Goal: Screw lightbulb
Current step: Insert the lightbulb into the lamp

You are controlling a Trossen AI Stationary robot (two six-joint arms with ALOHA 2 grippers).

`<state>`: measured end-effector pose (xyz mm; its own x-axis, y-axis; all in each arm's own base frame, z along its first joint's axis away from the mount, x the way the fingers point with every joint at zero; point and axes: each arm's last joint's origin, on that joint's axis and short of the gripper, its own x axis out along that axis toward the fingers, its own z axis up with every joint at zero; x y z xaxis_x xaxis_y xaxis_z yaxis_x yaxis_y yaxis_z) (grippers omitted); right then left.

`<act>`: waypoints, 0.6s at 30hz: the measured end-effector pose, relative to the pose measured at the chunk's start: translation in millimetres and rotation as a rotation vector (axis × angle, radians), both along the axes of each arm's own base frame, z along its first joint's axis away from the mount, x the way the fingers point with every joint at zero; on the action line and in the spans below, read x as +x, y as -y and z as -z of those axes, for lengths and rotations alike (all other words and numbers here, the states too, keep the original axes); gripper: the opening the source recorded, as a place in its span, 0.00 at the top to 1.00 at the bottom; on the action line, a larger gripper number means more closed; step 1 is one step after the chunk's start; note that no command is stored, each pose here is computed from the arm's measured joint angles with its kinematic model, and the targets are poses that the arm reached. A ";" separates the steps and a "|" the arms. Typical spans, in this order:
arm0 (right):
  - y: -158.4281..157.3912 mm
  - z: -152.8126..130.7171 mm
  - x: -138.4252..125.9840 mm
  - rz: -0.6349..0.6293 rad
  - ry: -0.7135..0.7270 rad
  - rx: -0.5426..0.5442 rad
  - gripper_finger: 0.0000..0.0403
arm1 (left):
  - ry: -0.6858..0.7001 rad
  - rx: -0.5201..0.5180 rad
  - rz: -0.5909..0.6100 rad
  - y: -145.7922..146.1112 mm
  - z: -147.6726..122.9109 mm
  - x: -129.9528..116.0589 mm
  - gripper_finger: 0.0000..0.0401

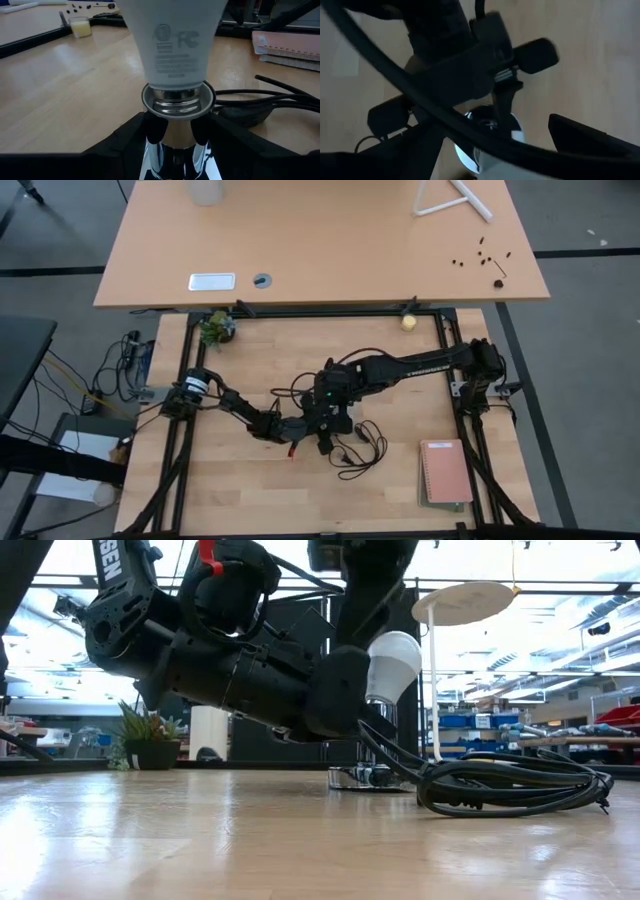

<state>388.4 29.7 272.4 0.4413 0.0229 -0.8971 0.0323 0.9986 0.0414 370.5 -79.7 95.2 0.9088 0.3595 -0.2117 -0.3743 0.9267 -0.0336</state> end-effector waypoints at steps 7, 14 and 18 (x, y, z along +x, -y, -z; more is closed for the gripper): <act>5.0 -33.9 -14.4 -0.125 -0.110 -0.117 0.11 | -0.010 0.002 0.000 -0.2 0.9 -0.2 0.50; 16.1 -43.9 -32.4 -0.206 -0.296 -0.280 0.13 | -0.019 0.004 0.006 0.0 1.7 -0.4 0.50; 28.2 -34.3 -37.8 -0.224 -0.374 -0.227 0.14 | -0.020 0.004 0.006 0.0 1.8 -0.4 0.50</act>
